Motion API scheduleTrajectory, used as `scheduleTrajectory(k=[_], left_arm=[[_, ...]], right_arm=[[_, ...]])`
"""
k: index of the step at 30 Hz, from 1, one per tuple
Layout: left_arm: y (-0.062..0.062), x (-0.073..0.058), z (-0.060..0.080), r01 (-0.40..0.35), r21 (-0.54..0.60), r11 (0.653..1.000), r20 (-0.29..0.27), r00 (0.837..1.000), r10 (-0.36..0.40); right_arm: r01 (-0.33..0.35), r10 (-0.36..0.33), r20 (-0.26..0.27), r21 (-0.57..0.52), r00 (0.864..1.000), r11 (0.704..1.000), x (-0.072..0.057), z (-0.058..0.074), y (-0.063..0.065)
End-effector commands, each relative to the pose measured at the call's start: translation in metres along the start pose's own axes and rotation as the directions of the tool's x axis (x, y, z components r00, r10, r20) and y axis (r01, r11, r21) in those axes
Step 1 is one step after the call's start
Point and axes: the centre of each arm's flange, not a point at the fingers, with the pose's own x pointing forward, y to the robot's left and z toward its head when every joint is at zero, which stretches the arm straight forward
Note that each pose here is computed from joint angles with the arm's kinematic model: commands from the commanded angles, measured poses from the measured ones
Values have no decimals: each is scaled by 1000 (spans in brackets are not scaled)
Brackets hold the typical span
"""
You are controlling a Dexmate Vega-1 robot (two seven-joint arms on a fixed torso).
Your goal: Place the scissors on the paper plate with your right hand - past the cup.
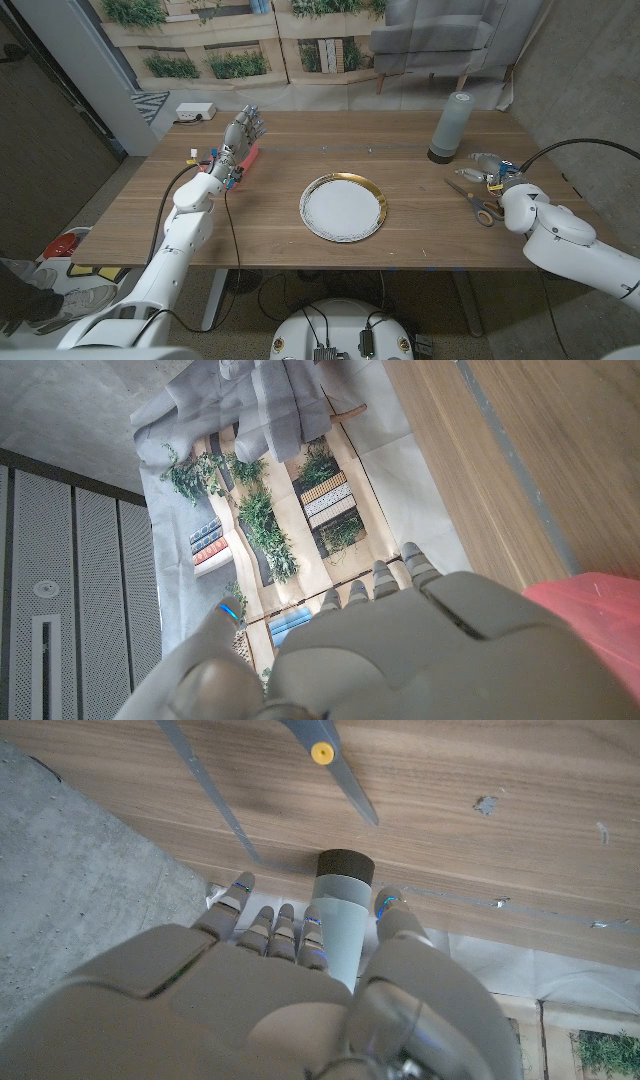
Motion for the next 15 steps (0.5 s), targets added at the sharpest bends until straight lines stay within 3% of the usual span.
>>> scheduleTrajectory(k=[1,15], left_arm=[[1,5,-2,2,-4,1000,-5,1000,-2],[3,10,-5,6,-4,1000,-10,1000,-6]], right_arm=[[-24,20,-64,-51,998,998,2,-2,6],[-81,72,-116,-69,991,994,5,-7,15]])
